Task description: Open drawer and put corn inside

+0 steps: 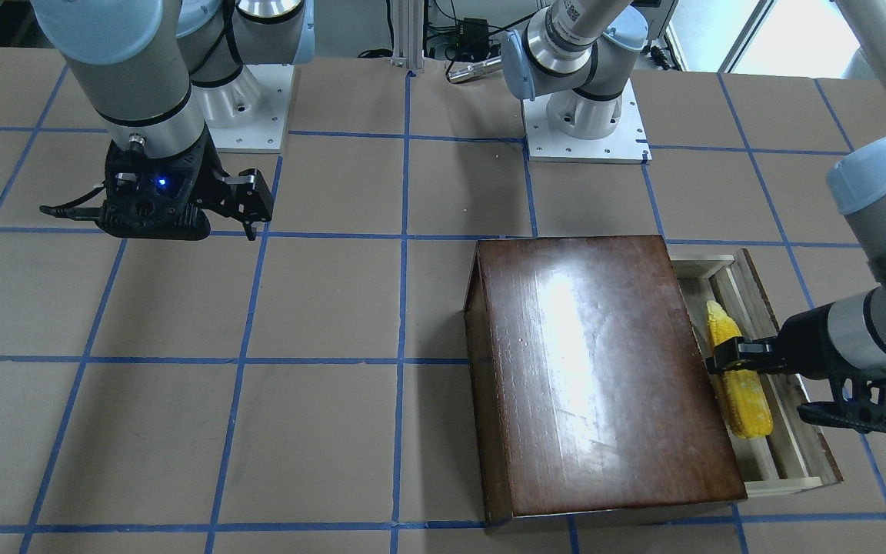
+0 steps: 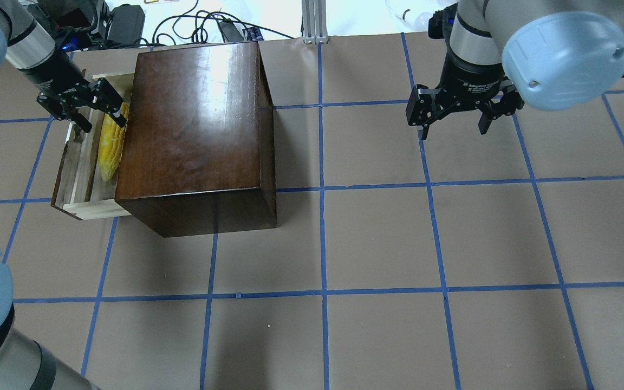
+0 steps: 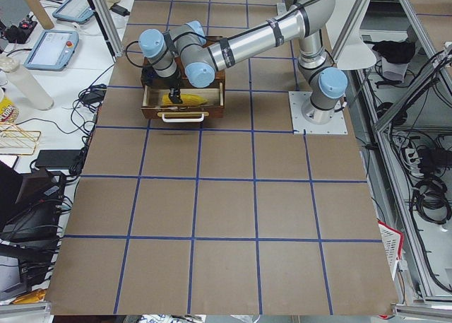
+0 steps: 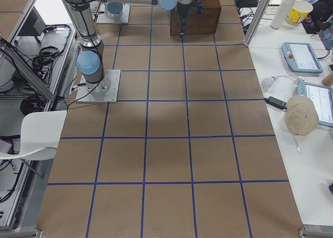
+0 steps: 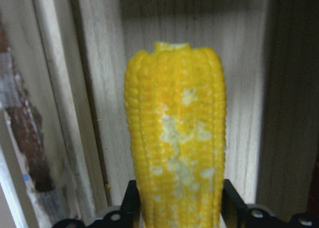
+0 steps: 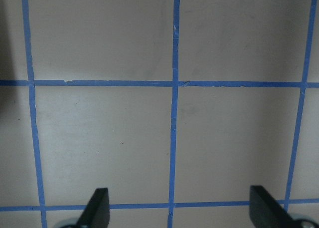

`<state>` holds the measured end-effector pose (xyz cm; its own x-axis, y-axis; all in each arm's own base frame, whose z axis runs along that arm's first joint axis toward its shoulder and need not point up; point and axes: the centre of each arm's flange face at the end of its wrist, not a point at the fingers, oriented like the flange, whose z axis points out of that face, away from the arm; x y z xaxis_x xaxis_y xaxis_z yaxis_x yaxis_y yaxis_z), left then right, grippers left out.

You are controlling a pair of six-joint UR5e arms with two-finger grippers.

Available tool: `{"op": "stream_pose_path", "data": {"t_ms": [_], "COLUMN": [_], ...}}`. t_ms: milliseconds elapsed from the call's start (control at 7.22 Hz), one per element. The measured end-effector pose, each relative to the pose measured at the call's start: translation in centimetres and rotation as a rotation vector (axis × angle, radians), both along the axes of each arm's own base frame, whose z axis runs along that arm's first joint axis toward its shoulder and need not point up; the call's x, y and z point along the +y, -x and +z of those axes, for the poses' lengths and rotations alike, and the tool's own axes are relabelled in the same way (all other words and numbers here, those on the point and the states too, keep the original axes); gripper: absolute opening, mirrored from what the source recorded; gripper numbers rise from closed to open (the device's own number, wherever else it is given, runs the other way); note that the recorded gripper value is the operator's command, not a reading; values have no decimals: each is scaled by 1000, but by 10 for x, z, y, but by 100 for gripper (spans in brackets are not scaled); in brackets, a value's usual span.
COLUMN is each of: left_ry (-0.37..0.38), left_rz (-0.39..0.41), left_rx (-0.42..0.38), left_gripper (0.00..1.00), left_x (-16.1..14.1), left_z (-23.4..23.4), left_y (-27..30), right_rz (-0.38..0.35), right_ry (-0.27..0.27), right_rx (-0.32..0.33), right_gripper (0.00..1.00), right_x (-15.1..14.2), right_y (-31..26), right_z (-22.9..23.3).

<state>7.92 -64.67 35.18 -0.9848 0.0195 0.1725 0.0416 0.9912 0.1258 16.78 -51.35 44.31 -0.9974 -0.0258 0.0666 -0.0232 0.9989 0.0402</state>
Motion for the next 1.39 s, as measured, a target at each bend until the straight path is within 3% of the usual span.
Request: {"op": "stream_pose_path", "data": {"t_ms": [693, 970, 1386], "left_ry": [9, 2, -25], "left_rz": [-4, -45, -65], "left_rx": [-82, -121, -159], "left_gripper": [100, 100, 100], "left_x": [43, 61, 83], "left_z": [114, 138, 136], "left_y": [20, 67, 174], "right_rz": [0, 0, 0], "right_ry": [0, 0, -1], "right_rx": [0, -1, -3], "right_gripper": [100, 100, 100], "right_x": [0, 0, 0], "right_y": [0, 0, 0], "right_z": [0, 0, 0]}}
